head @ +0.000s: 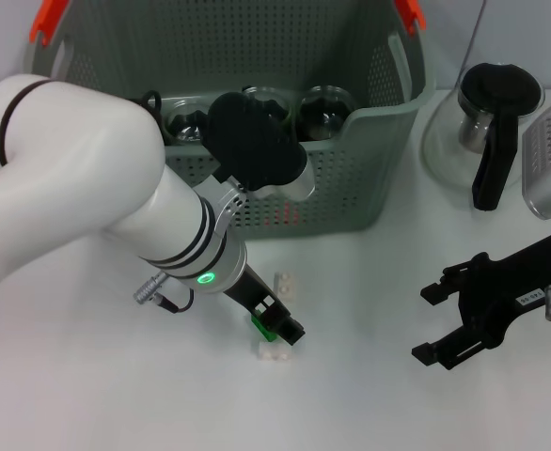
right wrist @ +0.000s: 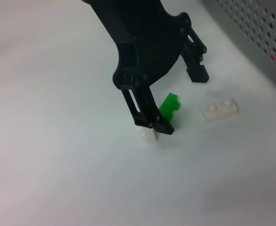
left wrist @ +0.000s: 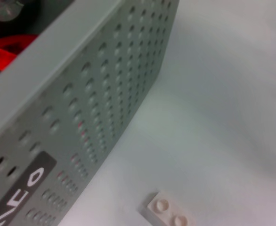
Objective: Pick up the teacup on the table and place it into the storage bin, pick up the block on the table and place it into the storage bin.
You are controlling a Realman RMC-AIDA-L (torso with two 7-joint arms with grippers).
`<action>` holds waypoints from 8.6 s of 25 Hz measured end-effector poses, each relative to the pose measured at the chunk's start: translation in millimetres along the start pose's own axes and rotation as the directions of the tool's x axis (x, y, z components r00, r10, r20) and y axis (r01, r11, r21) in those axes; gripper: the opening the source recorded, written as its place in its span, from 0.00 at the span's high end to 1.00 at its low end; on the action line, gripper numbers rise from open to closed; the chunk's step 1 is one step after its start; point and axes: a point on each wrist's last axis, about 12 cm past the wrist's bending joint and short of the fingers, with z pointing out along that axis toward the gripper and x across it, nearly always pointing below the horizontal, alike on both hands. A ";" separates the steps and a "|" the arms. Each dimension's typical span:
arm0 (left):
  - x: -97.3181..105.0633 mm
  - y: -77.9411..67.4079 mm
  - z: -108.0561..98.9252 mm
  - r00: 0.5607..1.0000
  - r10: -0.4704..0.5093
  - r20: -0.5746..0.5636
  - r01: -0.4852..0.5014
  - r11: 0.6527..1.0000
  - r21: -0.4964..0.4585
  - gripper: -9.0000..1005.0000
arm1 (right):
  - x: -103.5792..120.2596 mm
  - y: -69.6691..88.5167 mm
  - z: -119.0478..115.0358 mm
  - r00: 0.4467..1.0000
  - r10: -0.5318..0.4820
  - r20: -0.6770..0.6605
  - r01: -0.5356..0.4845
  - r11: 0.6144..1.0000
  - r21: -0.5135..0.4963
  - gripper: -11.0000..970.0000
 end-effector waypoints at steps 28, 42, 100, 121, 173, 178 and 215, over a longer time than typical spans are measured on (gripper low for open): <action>6.0 -0.7 2.2 0.997 0.067 -0.043 -0.068 0.997 -0.021 0.13 | -1.2 -1.3 1.5 1.000 0.002 0.000 -0.002 1.000 0.003 0.03; 5.7 -1.0 2.0 0.996 0.072 -0.044 -0.073 0.997 -0.019 0.14 | -1.4 -1.8 1.6 1.000 0.001 0.003 -0.001 1.000 0.007 0.03; -52.2 129.5 -140.0 0.786 -0.212 0.580 0.253 0.967 0.012 0.58 | 2.0 -1.3 -0.6 0.998 0.067 0.013 -0.067 0.998 0.001 0.03; -15.4 12.8 -125.3 0.794 0.507 0.337 -0.576 0.804 0.148 0.07 | 22.9 4.1 -28.0 0.981 0.185 0.063 -0.178 0.978 -0.106 0.03; -50.3 9.1 13.1 0.713 0.697 -0.074 -0.698 0.716 0.021 0.20 | 72.4 2.4 -34.4 0.953 0.294 0.076 -0.287 0.954 -0.092 0.03; -47.3 6.2 16.8 0.708 0.702 -0.080 -0.702 0.711 0.030 0.20 | 72.4 1.7 -33.6 0.953 0.293 0.076 -0.287 0.954 -0.085 0.03; -48.2 4.7 19.5 0.735 0.670 -0.105 -0.670 0.741 0.042 0.46 | 73.0 2.9 -27.7 0.955 0.286 0.074 -0.280 0.956 -0.086 0.03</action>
